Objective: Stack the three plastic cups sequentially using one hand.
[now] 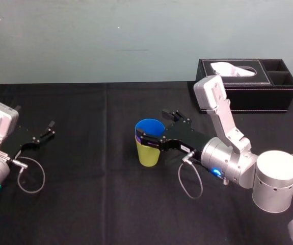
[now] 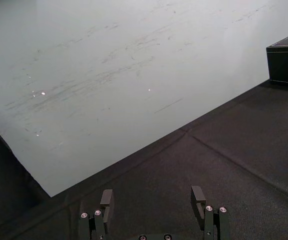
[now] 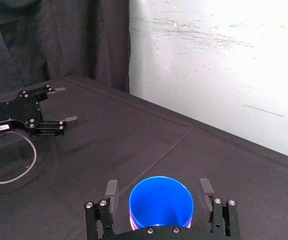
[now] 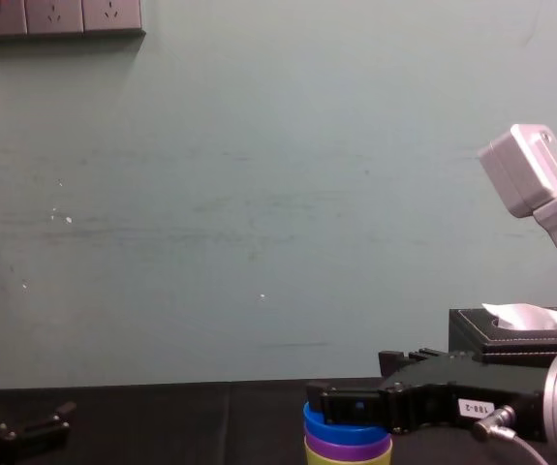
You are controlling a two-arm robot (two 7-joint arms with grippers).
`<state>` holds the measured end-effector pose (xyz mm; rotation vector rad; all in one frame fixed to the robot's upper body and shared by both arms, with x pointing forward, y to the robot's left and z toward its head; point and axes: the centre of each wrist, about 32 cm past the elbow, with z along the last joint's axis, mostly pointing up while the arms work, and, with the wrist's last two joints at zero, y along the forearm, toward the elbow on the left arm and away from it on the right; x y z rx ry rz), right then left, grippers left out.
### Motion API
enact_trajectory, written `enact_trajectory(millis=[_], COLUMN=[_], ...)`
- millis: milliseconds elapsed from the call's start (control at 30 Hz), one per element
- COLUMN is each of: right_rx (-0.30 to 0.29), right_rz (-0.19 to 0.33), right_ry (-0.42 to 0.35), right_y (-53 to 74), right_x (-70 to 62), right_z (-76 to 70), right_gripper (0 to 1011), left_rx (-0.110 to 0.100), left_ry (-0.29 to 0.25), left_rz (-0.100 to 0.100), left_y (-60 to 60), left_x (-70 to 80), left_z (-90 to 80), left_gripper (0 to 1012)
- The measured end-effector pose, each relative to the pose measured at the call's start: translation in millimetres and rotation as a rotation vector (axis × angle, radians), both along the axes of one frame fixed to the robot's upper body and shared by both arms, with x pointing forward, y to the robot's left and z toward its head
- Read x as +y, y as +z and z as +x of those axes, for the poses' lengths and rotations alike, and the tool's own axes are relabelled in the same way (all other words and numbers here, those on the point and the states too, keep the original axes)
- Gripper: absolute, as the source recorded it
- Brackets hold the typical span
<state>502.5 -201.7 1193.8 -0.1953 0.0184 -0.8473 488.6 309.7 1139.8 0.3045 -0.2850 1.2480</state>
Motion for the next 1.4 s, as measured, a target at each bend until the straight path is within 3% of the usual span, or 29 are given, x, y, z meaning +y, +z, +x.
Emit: enact_trajectory(millis=[567, 933, 1400], right_rx=[-0.033, -0.072, -0.066], right_rz=[0.011, 0.003, -0.009], right_ry=[-0.033, -0.092, -0.175], right_y=[5.5, 7.4, -13.4], right_x=[-6.4, -33.1, -73.4], right_z=[-8.0, -20.4, -35.4], right_gripper=[1000, 1000, 1000], left_rx=[0.000, 0.000, 0.000], left_ry=[0.000, 0.000, 0.000], left_rz=[0.000, 0.000, 0.000], left_y=[0.0, 0.0, 0.0], left_x=[0.0, 0.0, 0.0], left_z=[0.0, 0.0, 0.0], left_gripper=[1010, 1010, 1010])
